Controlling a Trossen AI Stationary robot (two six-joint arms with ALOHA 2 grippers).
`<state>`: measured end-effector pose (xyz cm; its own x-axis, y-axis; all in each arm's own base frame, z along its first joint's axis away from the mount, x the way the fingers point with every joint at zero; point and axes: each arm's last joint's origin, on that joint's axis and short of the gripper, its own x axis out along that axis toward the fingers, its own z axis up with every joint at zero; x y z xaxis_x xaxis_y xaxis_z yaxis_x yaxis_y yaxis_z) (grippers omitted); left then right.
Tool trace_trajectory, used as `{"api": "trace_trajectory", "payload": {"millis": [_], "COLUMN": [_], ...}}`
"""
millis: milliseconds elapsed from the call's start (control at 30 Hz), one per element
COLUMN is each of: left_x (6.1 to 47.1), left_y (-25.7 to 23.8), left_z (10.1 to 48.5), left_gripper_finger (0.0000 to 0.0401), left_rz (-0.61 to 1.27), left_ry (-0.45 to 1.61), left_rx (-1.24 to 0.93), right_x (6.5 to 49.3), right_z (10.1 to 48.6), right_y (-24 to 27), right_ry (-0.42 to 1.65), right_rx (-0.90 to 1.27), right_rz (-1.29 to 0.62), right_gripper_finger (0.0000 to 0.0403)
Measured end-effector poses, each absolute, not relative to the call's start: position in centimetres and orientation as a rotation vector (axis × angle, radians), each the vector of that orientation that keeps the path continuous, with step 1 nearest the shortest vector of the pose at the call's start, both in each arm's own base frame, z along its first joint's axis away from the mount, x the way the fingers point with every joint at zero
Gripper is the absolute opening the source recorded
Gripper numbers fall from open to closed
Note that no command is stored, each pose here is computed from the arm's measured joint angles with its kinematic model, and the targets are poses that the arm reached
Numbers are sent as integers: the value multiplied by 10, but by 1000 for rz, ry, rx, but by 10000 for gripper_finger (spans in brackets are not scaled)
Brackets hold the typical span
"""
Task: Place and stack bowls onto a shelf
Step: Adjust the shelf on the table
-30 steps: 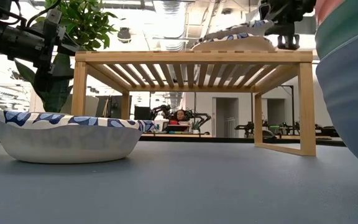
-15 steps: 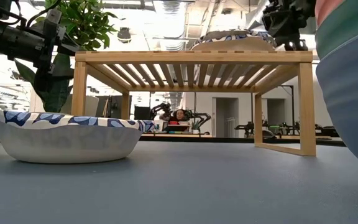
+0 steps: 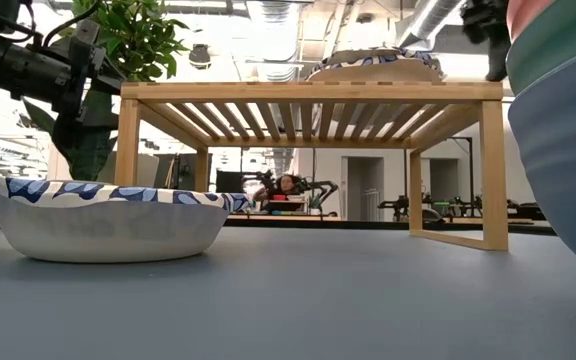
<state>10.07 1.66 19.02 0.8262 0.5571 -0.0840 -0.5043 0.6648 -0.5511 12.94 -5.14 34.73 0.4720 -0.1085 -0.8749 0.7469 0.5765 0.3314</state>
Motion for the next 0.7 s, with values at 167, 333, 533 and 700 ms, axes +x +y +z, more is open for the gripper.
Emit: {"api": "trace_trajectory", "payload": {"millis": [167, 333, 533, 700], "left_x": [101, 101, 101, 101], "left_y": [17, 17, 17, 17], "left_z": [189, 189, 189, 189], "left_gripper_finger": [253, 253, 253, 253], "left_rz": [603, 605, 602, 602], "left_ry": [-88, -90, -100, -102], "left_rx": [-594, -601, -638, -650], "right_x": [135, 157, 174, 178], "right_z": [332, 302, 287, 282], "right_y": [-12, 26, 57, 75], "right_ry": [870, 824, 831, 805], "right_rx": [788, 789, 748, 751], "right_rz": [-581, -534, -503, -516], "right_gripper_finger": [18, 20, 18, 18]}}
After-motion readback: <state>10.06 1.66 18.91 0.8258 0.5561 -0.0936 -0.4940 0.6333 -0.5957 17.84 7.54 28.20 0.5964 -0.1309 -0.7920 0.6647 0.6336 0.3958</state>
